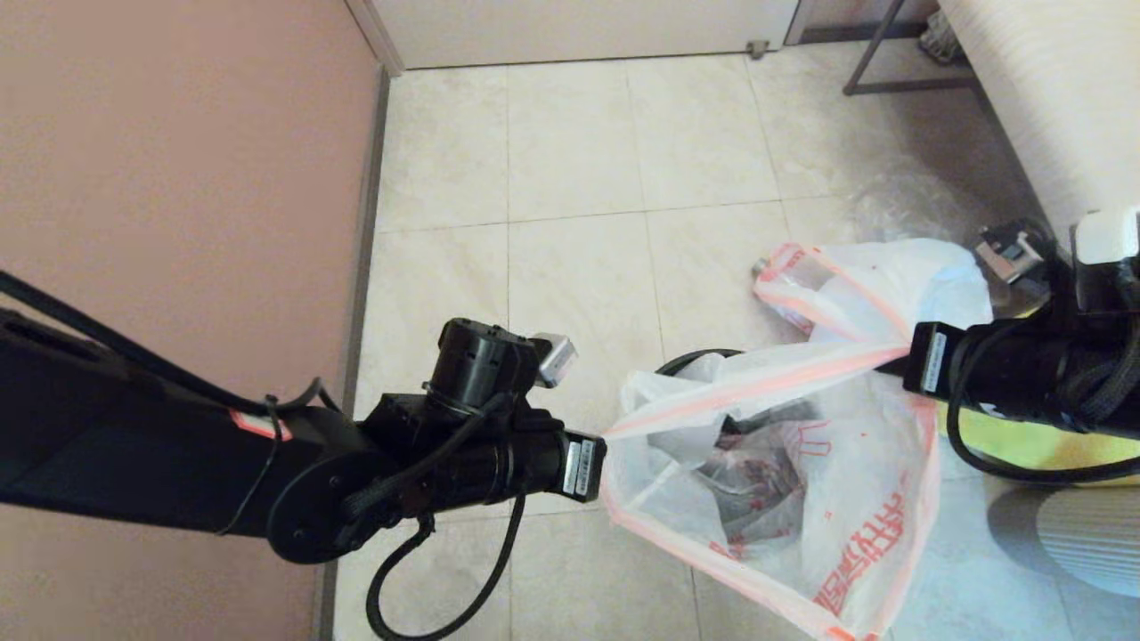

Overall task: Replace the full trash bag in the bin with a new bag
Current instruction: Put the new garbage bag on the trash can

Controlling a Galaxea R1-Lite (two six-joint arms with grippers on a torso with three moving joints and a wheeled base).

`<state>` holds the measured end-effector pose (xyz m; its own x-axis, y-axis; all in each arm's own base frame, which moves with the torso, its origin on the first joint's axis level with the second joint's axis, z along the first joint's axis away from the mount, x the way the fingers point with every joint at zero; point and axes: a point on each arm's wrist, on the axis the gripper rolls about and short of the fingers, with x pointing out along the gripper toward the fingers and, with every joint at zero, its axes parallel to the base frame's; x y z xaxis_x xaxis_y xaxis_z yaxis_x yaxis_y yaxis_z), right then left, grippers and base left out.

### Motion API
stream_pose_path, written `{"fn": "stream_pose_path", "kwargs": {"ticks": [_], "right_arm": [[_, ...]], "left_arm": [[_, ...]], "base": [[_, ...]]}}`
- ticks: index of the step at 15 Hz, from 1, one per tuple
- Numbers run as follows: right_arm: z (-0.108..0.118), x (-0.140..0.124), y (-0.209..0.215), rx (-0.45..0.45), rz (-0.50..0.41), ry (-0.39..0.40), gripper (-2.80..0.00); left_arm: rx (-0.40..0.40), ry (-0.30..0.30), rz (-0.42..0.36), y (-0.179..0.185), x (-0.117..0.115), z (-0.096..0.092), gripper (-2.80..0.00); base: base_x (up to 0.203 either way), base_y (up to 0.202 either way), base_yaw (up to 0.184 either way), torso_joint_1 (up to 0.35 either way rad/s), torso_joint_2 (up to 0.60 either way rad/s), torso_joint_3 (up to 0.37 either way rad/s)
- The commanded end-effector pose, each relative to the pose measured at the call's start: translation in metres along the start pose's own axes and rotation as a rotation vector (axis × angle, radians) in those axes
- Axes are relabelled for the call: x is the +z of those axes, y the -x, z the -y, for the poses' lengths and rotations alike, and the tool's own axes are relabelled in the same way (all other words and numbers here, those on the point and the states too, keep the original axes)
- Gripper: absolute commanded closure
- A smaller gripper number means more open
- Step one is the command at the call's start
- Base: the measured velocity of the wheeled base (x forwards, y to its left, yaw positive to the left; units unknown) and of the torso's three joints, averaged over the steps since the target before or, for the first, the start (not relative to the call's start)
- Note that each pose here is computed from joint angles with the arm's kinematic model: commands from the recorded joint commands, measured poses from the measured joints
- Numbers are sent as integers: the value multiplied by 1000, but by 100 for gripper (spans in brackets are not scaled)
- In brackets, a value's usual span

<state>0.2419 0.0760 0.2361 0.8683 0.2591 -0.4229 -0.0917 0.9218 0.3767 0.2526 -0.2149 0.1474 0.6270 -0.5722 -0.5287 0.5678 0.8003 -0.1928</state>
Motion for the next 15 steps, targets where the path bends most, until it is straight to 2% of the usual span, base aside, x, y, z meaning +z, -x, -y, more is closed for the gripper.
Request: {"fn": "stream_pose_path", "kwargs": {"ticks": [1, 3, 5, 10, 12, 15], "right_arm": [[-4, 6, -8, 16, 29, -2, 0], [-7, 11, -15, 23, 40, -11, 0], [-5, 7, -17, 4, 23, -22, 0], [1, -9, -5, -85, 9, -21, 0], [-8, -15, -1, -55, -8, -61, 0], [-19, -25, -18, -33, -45, -55, 0]], "left_arm": [[30, 20, 72, 4, 20, -11, 0], [56, 33, 154, 13, 47, -21, 0], [77, 42, 161, 20, 65, -25, 0], [73, 25, 196, 20, 84, -22, 0], [80, 13, 177, 20, 92, -22, 0], [87, 11, 167, 26, 91, -22, 0]], "base": [[0, 0, 0, 0, 0, 0], [0, 0, 0, 0, 0, 0], [0, 0, 0, 0, 0, 0], [0, 0, 0, 0, 0, 0], [0, 0, 0, 0, 0, 0], [0, 0, 0, 0, 0, 0]]}}
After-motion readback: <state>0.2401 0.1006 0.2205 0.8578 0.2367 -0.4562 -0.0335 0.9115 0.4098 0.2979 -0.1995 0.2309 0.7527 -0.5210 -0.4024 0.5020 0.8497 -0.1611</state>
